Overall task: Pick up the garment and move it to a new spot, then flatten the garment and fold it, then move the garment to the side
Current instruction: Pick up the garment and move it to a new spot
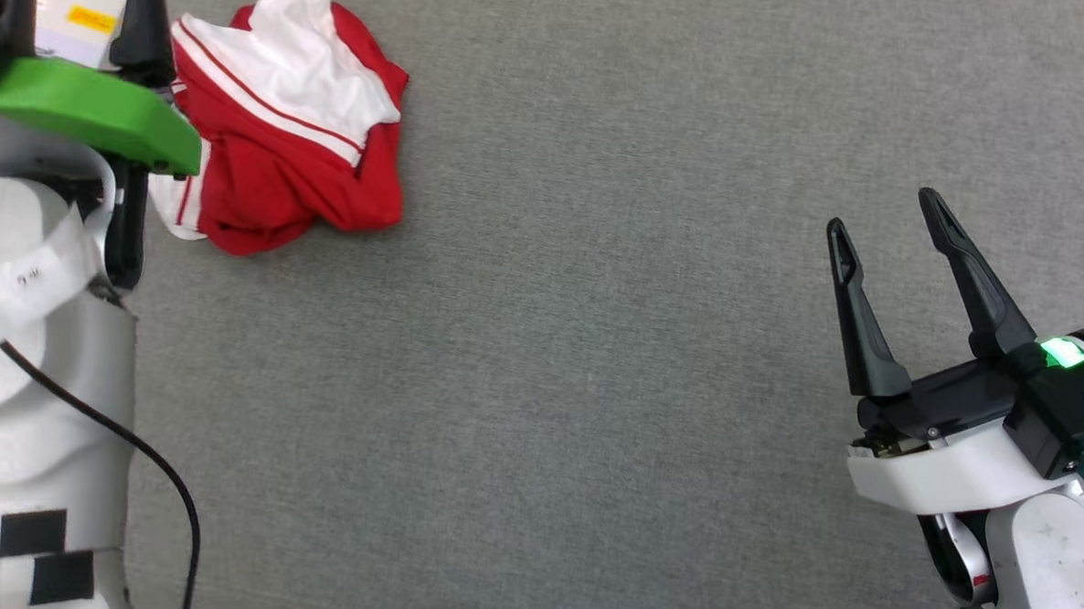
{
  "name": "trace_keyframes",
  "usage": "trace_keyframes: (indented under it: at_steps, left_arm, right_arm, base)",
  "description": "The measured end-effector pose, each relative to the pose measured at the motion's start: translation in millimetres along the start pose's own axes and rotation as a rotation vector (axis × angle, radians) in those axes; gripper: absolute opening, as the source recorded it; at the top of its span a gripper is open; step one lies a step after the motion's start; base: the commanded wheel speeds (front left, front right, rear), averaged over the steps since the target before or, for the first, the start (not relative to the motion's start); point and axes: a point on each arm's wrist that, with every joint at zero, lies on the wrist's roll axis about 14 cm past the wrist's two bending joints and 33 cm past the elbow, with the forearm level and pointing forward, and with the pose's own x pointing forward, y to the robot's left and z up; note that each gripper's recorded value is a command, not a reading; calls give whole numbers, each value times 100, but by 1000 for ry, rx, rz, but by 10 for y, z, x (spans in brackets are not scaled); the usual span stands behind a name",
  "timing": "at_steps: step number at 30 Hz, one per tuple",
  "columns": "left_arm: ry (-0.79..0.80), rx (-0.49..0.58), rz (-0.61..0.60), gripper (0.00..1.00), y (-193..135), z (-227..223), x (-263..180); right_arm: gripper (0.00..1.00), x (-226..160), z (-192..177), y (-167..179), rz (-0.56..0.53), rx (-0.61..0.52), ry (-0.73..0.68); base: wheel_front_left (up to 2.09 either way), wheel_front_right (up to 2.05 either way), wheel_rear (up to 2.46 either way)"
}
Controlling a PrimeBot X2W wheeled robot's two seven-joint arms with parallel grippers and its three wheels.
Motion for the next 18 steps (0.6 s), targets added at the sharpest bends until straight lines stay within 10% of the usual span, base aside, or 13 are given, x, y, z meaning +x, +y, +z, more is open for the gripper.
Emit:
trace_keyframes:
  at_steps: [18]
  left_arm:
    - [1067, -49, -293, 100, -630, -1763, -119]
  right_arm:
    - [100, -45, -268, -469, -107, -32, 46]
  base:
    - [0, 0, 0]
